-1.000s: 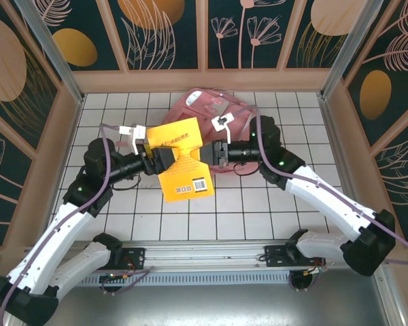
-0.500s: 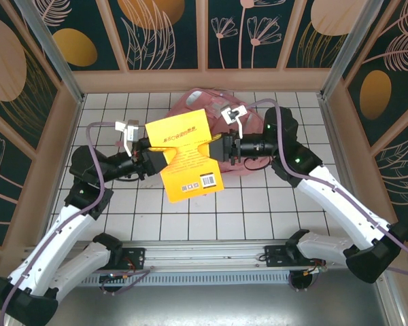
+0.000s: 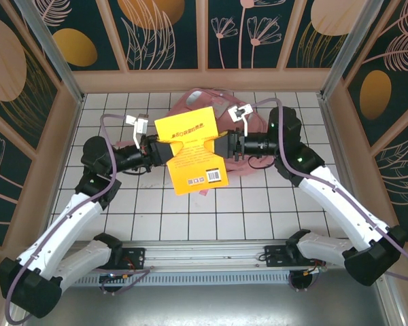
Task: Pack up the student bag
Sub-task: Pass the book.
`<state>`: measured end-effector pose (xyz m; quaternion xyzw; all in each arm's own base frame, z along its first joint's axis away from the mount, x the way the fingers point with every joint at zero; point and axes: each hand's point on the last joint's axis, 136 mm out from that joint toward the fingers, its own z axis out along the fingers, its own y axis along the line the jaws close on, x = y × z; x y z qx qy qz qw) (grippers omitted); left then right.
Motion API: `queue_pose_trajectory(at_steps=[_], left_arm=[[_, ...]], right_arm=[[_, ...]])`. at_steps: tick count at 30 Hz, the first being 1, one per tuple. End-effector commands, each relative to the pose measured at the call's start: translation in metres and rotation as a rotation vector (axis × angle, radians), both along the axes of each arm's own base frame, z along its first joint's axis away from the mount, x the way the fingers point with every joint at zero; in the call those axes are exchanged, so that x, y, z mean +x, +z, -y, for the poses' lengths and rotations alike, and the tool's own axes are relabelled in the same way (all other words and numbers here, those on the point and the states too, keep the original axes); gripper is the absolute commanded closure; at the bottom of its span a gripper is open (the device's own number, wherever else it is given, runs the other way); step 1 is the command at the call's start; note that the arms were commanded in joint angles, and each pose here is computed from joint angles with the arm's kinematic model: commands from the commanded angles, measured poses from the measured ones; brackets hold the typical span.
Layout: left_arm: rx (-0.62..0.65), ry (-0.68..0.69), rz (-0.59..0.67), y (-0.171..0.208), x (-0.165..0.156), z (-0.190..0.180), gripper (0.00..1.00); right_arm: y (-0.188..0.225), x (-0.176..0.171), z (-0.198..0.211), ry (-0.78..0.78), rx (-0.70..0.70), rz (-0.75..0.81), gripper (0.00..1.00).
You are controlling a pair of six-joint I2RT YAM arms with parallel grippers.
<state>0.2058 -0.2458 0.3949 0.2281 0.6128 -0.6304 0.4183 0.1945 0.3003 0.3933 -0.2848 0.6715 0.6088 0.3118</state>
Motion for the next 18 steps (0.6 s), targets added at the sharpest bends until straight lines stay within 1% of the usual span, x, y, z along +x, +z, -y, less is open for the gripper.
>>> queue_pose_trajectory(at_steps=[1, 2, 4, 6, 8, 11, 12, 14, 18], left_arm=[[-0.13, 0.124, 0.104, 0.048, 0.0, -0.016, 1.0], [-0.181, 0.195, 0.09, 0.056, 0.007, -0.025, 1.0], [-0.284, 0.255, 0.079, 0.071, 0.012, -0.038, 1.0], [-0.376, 0.268, 0.061, 0.082, 0.015, -0.045, 1.0], [-0.456, 0.266, 0.033, 0.089, 0.02, -0.05, 1.0], [-0.508, 0.254, -0.006, 0.092, 0.028, -0.049, 1.0], [-0.517, 0.245, -0.013, 0.092, 0.03, -0.048, 1.0], [-0.532, 0.233, -0.024, 0.091, 0.034, -0.046, 1.0], [-0.55, 0.255, -0.043, 0.087, 0.04, -0.048, 1.0]], right_arm=[[0.02, 0.002, 0.006, -0.064, 0.13, 0.063, 0.46], [0.021, 0.002, 0.008, -0.079, 0.159, 0.06, 0.4], [0.027, -0.002, 0.013, -0.112, 0.24, 0.075, 0.32], [0.03, -0.006, 0.02, -0.165, 0.325, 0.086, 0.28], [0.034, 0.0, 0.032, -0.256, 0.418, 0.076, 0.25], [0.041, -0.006, 0.054, -0.331, 0.608, 0.104, 0.19], [0.042, -0.005, 0.057, -0.355, 0.642, 0.103, 0.18], [0.044, 0.0, 0.056, -0.373, 0.669, 0.088, 0.18], [0.05, 0.011, 0.043, -0.356, 0.713, 0.02, 0.19]])
